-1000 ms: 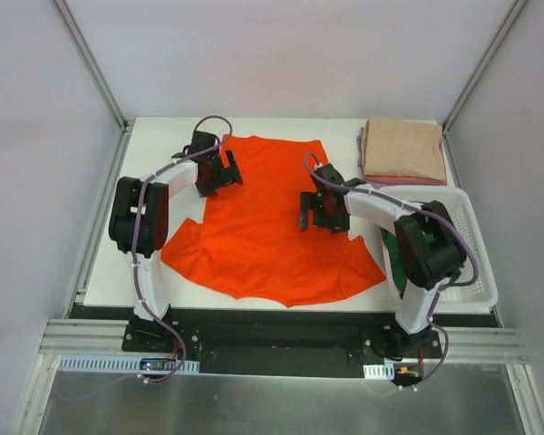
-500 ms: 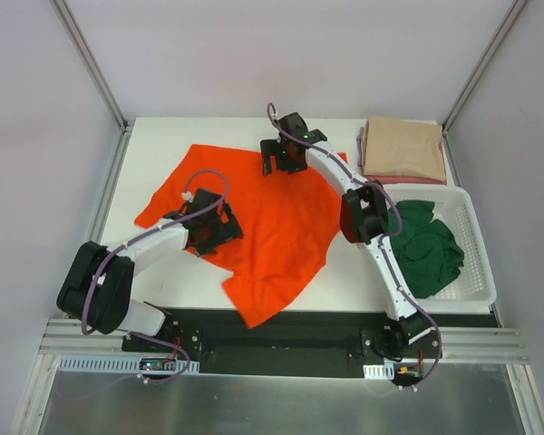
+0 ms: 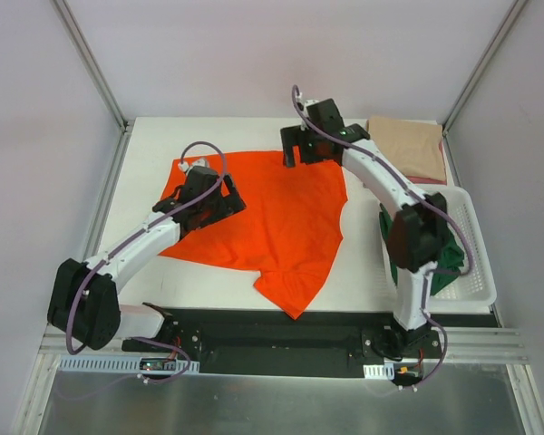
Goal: Fold and stack the t-shirts
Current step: Flatten out the tshirt
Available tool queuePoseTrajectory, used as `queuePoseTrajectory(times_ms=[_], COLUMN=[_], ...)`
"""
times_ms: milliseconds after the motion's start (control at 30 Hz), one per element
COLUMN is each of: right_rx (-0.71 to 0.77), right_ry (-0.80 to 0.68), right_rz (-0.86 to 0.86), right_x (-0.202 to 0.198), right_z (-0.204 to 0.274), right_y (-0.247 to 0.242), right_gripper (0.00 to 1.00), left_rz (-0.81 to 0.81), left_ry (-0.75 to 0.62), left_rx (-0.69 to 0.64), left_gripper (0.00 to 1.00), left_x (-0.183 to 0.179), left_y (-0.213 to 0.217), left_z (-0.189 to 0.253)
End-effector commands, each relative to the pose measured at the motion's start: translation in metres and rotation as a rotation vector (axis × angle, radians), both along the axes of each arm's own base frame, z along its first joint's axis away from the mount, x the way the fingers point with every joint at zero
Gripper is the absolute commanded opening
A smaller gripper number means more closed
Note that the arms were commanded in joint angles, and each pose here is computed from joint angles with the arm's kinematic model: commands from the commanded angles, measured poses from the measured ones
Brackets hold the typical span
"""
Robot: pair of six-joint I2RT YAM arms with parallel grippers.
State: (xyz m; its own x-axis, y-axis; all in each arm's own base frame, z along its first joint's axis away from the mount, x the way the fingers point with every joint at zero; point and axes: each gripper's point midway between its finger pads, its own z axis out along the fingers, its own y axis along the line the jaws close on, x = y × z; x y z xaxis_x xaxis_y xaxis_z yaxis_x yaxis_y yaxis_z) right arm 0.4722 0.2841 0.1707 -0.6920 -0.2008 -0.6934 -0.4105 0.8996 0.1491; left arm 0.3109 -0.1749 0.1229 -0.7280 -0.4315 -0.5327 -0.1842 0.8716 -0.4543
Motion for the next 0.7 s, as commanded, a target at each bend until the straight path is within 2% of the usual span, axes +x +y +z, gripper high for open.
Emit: queuePoseTrajectory(times_ms=[0, 133, 233, 300, 433, 667], right_rx=[-0.007, -0.013, 0.011, 0.006, -0.037, -0.124], right_ry=[0.073, 0.137, 0.219, 0.276, 0.365, 0.446], right_rz=[-0.014, -0.053, -0.018, 0.012, -0.023, -0.123], right_x=[-0.070, -0.120, -0.156, -0.172, -0.176, -0.153], right_z=[0.007, -0.014, -0.044, -0.060, -0.094, -0.131], right_y=[-0.031, -0.046, -0.033, -0.026, -0.025, -0.049], right_gripper=[0.96, 0.96, 0.96, 0.96, 0.96, 0.96], left_rz=[0.017, 0.059, 0.104, 0.086, 0.081, 0.094], left_ry=[-0.014, 0.008, 0.051, 0.090, 0.153, 0.249], left_rx=[0.028, 0.039, 0.042, 0.031, 0.043, 0.030], left_gripper=[0.99, 0.99, 0.99, 0.99, 0.99, 0.99], left_x=[0.009, 0.019, 0.031, 0.036, 0.046, 0.050], left_y=[0.033, 0.056, 0.077, 0.076, 0.077, 0.077], left_z=[0.008, -0.003, -0.016, -0.027, -0.049, -0.081])
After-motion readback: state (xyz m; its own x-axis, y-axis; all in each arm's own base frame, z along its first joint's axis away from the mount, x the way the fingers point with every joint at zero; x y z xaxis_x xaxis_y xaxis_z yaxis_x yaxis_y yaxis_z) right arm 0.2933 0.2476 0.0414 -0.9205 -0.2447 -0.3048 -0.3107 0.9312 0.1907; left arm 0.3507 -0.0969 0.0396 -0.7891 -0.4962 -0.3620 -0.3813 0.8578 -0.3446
